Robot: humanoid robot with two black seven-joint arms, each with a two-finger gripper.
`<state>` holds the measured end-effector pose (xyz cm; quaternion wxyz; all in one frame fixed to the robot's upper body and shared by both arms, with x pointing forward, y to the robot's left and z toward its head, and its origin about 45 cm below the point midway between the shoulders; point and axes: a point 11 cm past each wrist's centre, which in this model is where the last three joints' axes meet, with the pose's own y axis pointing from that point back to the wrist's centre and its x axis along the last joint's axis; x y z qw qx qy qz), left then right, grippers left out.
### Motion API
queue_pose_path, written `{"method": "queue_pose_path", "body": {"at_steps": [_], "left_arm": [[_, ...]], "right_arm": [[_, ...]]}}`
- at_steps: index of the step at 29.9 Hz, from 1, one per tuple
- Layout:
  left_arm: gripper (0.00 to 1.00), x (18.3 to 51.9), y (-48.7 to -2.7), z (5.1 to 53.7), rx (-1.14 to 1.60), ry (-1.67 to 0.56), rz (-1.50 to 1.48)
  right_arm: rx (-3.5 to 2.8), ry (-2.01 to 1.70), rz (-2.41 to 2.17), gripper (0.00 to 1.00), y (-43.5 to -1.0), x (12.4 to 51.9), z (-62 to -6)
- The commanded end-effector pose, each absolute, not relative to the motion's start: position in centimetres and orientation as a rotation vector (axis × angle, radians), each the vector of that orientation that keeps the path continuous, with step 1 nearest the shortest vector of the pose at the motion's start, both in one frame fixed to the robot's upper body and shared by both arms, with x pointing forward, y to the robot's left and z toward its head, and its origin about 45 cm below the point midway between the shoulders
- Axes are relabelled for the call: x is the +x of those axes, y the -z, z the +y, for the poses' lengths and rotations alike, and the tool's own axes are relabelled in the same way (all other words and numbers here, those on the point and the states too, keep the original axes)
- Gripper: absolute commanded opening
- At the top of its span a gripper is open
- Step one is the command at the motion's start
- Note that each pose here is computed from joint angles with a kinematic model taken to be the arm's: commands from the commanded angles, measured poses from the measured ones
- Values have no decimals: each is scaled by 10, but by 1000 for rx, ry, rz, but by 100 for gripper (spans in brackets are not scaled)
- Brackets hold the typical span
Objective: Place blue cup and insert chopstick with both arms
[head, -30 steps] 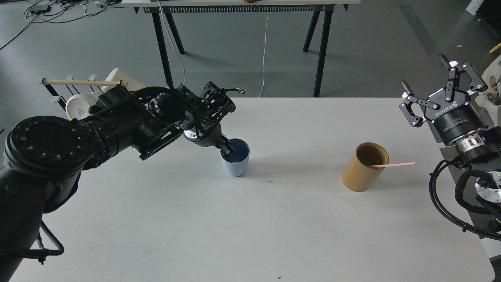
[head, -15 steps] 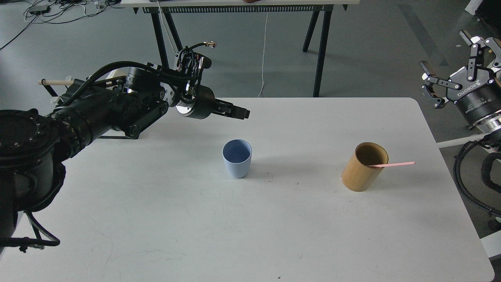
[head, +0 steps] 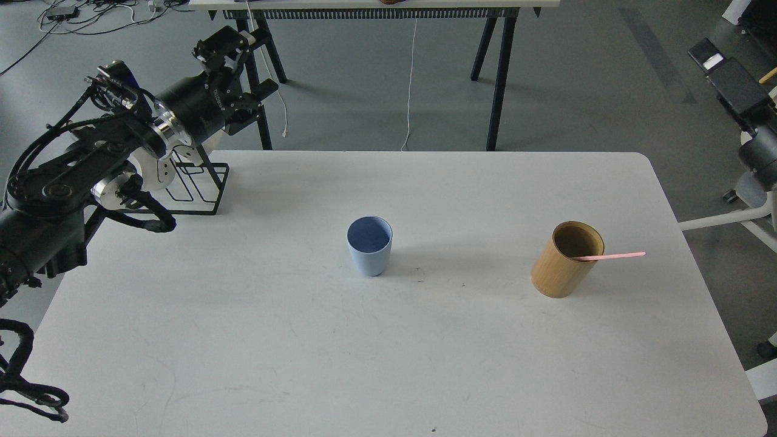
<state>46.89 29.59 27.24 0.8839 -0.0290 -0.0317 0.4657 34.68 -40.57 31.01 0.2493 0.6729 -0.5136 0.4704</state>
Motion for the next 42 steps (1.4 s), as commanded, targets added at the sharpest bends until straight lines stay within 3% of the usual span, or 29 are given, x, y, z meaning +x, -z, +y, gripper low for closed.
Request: {"method": "queue_pose_path", "body": {"at_steps": [1, 11, 23, 34, 42], "left_arm": [[98, 458, -280, 304, -148, -979, -49], [98, 448, -265, 290, -164, -949, -6], [98, 438, -242, 292, -143, -960, 38], [98, 438, -238, 296, -136, -971, 43], [99, 436, -234, 297, -133, -974, 52]], "right_arm": [[1797, -1319, -1238, 92, -280, 321, -404], [1917, -1203, -1080, 91, -200, 277, -375], [1914, -1130, -1010, 90, -157, 254, -377], [1916, -1110, -1025, 62, -147, 255, -374], [1885, -1100, -1022, 50, -144, 256, -384]]}}
